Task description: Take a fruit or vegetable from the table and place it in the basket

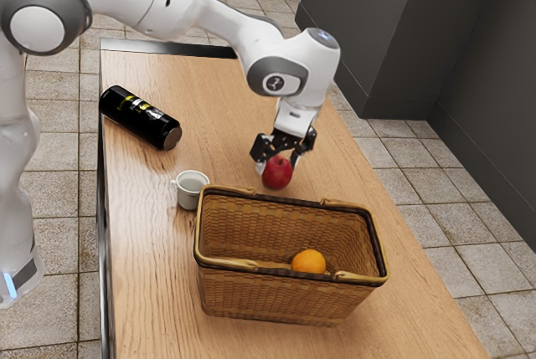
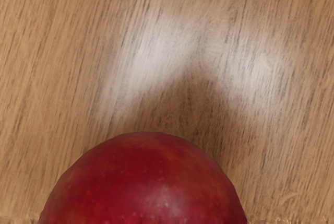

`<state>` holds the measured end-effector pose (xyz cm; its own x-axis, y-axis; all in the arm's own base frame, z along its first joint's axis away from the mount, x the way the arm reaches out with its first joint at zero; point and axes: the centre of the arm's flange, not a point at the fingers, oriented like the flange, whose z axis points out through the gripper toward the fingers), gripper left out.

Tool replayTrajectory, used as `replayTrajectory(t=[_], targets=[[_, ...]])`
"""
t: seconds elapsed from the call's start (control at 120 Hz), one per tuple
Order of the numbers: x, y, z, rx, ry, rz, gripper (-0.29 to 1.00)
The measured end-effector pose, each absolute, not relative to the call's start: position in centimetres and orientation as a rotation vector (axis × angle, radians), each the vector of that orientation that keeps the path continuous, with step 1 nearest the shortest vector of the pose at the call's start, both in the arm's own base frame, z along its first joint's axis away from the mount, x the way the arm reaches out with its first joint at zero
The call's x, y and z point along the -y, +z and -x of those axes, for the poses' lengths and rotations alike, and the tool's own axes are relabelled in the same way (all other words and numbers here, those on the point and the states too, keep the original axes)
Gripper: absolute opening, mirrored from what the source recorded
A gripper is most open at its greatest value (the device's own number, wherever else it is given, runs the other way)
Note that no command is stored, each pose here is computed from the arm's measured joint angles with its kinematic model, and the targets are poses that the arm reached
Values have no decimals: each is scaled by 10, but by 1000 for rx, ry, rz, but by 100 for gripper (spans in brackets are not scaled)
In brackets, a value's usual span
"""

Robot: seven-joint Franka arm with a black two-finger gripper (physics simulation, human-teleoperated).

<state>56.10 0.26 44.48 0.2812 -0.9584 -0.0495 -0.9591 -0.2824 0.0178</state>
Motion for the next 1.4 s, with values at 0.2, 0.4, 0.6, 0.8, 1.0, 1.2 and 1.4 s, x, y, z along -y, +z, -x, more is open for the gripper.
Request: replayTrajectory(t=[0.2, 0.4, 0.6, 0.8, 1.0, 1.2, 1.4], targets=[[-17, 445, -561, -1840, 79, 2527, 70], [-8, 441, -562, -1862, 88, 2512, 70], [-2, 438, -563, -1875, 92, 2502, 70], [-7, 436, -563, -1865, 95, 2511, 70], [-5, 435, -563, -1870, 98, 2509, 70], [2, 432, -563, -1883, 104, 2502, 70], [9, 428, -564, -1888, 114, 2500, 52]])
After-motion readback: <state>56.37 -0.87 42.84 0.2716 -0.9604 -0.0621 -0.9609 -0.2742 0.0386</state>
